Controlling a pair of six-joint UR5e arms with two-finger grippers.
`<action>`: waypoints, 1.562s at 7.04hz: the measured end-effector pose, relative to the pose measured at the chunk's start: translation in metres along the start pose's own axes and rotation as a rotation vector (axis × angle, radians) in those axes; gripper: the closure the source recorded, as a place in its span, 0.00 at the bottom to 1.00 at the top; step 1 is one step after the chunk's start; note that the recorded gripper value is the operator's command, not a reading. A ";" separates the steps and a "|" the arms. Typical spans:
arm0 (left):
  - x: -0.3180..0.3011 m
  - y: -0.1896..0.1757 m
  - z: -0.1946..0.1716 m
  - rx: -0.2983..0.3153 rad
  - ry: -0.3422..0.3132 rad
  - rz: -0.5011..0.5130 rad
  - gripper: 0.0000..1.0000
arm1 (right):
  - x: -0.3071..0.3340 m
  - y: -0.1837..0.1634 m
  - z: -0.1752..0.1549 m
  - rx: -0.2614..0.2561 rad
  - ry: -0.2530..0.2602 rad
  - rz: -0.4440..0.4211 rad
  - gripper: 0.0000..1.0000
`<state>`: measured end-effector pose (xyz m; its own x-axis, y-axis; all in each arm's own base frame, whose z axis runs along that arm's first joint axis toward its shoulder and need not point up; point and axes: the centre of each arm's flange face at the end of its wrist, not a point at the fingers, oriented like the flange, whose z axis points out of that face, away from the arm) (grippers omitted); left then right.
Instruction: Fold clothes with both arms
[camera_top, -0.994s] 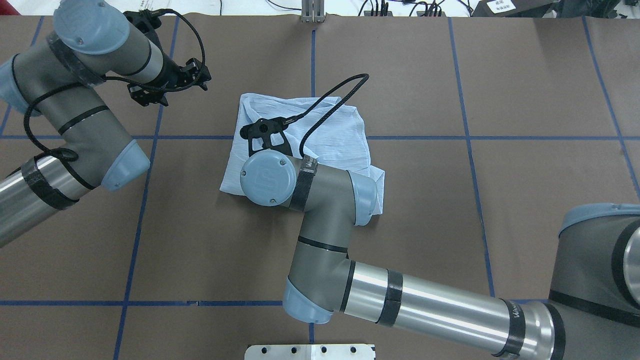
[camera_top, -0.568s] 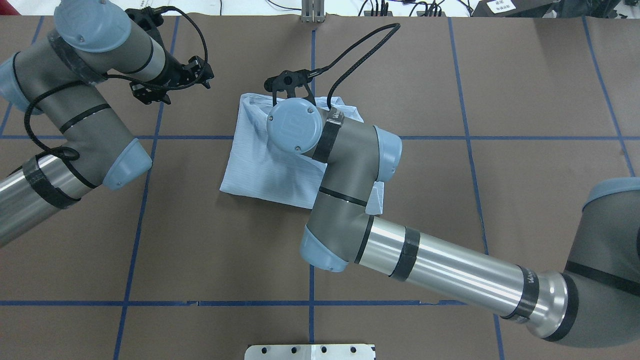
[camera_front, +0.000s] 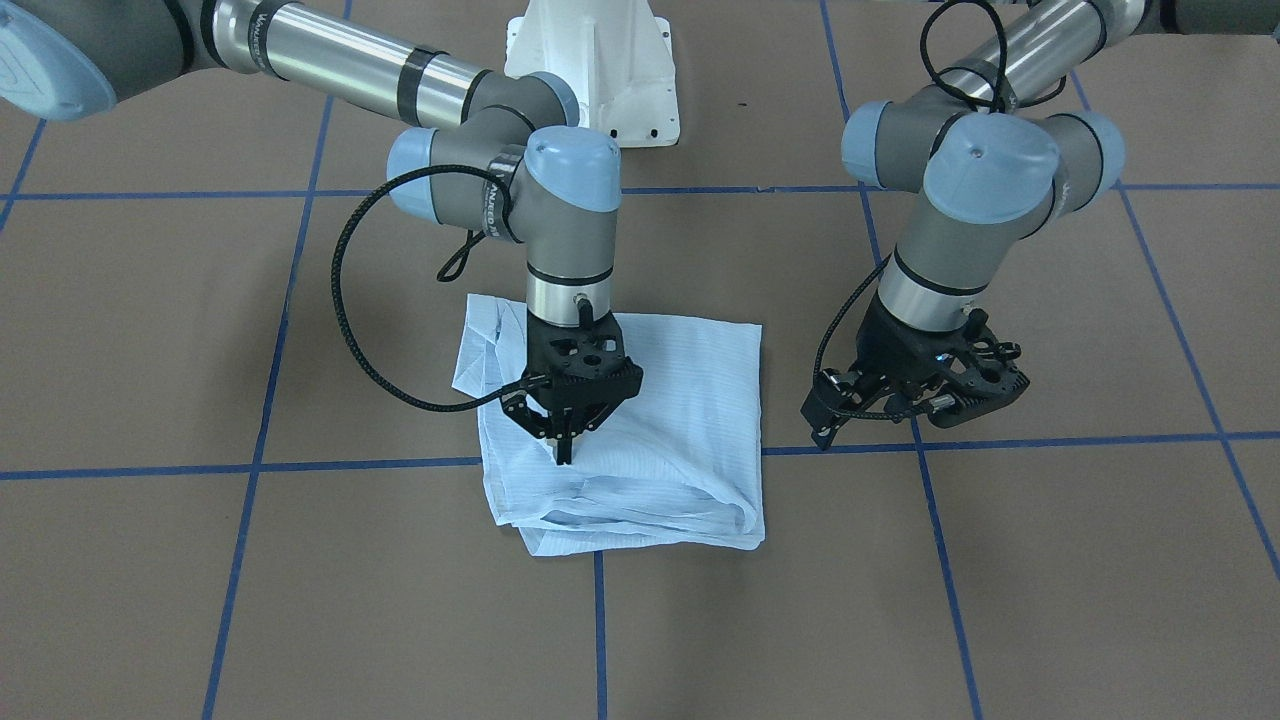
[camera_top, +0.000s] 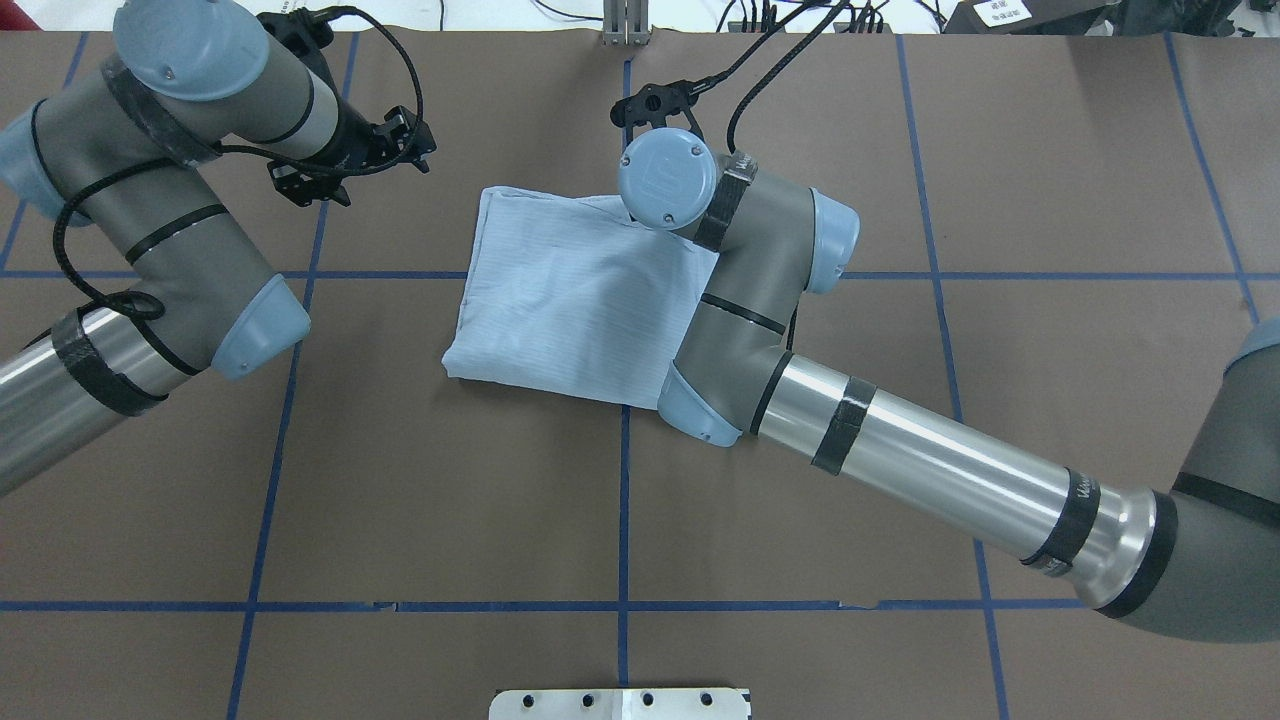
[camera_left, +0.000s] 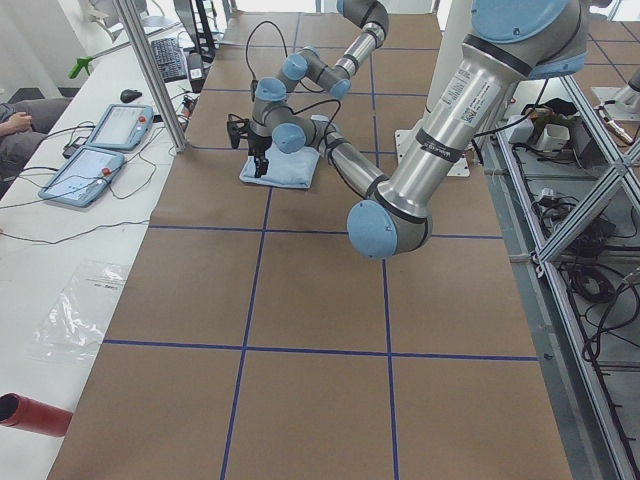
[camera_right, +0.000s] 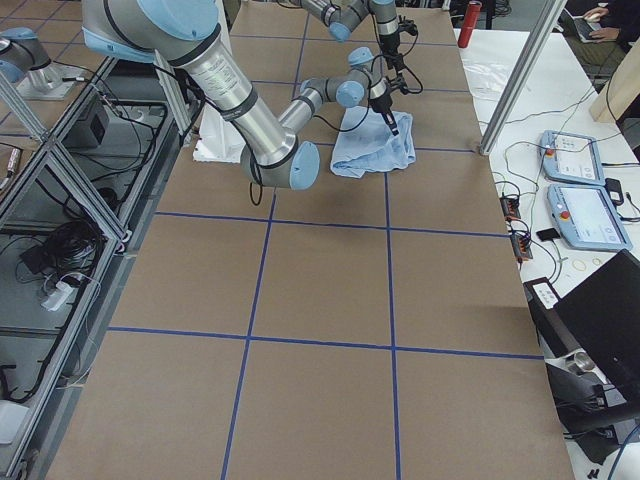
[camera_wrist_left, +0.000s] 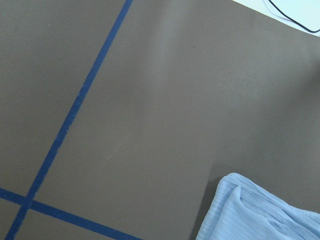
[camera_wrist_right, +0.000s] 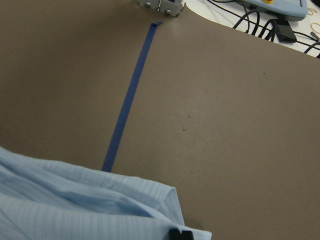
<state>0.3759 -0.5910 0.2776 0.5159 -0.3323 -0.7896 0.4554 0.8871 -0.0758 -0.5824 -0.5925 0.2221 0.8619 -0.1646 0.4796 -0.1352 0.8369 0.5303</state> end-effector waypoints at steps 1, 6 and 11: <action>0.000 0.000 0.000 0.000 0.000 0.000 0.00 | 0.008 -0.003 0.007 0.003 0.010 0.005 0.00; -0.002 -0.001 -0.004 0.002 0.005 0.018 0.00 | 0.027 -0.024 -0.001 -0.030 -0.040 0.039 0.00; -0.101 -0.059 -0.077 -0.009 -0.039 0.318 0.00 | 0.268 -0.026 -0.054 -0.288 -0.123 0.023 0.00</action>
<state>0.2414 -0.5847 0.3152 0.6587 -0.0492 -0.7508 0.2602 0.9512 0.1660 -0.3216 -0.6304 0.2986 0.7925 -0.1906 0.5794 0.0045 0.9517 0.3069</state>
